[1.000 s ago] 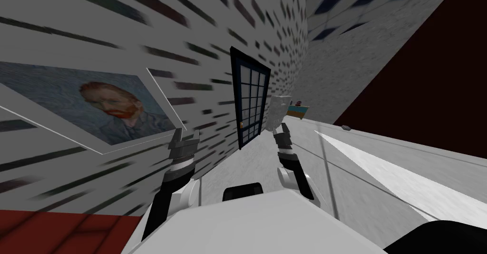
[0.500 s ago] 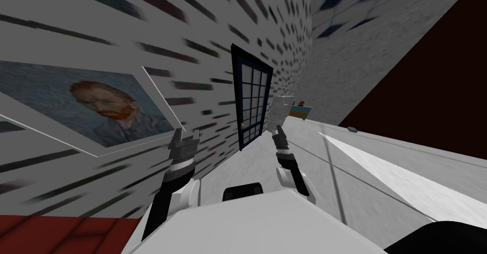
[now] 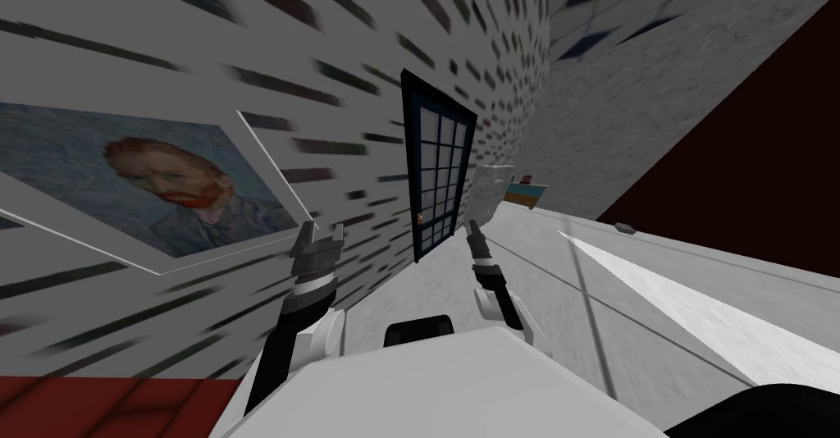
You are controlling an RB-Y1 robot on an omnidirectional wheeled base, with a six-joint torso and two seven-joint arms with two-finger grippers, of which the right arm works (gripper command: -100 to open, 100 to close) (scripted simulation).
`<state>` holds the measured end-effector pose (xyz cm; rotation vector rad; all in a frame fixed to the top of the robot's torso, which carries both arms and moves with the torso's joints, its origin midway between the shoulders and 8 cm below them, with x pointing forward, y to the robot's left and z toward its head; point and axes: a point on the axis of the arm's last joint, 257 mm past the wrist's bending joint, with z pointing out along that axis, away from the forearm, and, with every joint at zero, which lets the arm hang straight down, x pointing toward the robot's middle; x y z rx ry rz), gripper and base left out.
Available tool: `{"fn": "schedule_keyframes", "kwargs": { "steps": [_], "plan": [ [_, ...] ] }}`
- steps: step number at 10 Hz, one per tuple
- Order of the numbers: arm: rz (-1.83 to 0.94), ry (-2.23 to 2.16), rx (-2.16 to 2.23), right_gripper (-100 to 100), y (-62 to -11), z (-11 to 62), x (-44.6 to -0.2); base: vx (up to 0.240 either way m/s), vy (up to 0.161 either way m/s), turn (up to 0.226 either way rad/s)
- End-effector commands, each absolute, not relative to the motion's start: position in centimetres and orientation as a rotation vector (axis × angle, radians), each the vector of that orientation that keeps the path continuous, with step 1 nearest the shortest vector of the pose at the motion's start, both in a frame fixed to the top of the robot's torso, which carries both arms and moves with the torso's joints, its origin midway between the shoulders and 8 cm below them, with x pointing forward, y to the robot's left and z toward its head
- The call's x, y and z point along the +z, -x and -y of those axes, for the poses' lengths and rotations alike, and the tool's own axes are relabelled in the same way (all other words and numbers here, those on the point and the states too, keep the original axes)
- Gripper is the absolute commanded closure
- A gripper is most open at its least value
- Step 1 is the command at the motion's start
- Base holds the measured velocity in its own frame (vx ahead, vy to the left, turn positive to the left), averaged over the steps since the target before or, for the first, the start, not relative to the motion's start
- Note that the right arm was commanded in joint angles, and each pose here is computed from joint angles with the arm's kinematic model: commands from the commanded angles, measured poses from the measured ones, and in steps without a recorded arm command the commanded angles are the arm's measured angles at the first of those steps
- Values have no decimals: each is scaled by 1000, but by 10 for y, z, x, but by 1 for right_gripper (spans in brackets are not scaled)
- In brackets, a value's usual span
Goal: Pull the door open
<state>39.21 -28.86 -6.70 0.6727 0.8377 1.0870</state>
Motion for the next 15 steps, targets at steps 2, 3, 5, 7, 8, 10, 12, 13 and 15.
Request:
{"fn": "schedule_keyframes", "kwargs": {
  "steps": [2,3,5,7,8,10,12,13,15],
  "plan": [
    [-903,-634,1011,-100,-401,285,-90,101,-18,52],
    [-924,-614,981,-100,-404,284,-97,103,-13,79],
    [-954,-601,950,-100,-408,283,-109,58,-4,24],
    [-1004,-563,890,-100,-415,280,-127,79,-13,76],
    [-1008,-564,886,-100,-415,280,-129,61,-14,21],
    [-1055,-520,826,-100,-422,278,-147,70,-18,57],
    [-1088,-500,789,-100,-425,276,-161,75,-20,53],
    [-1111,-475,757,-100,-428,275,-170,50,-16,34],
    [-1141,-453,724,-100,-430,273,-183,70,-14,57]
  ]
}}
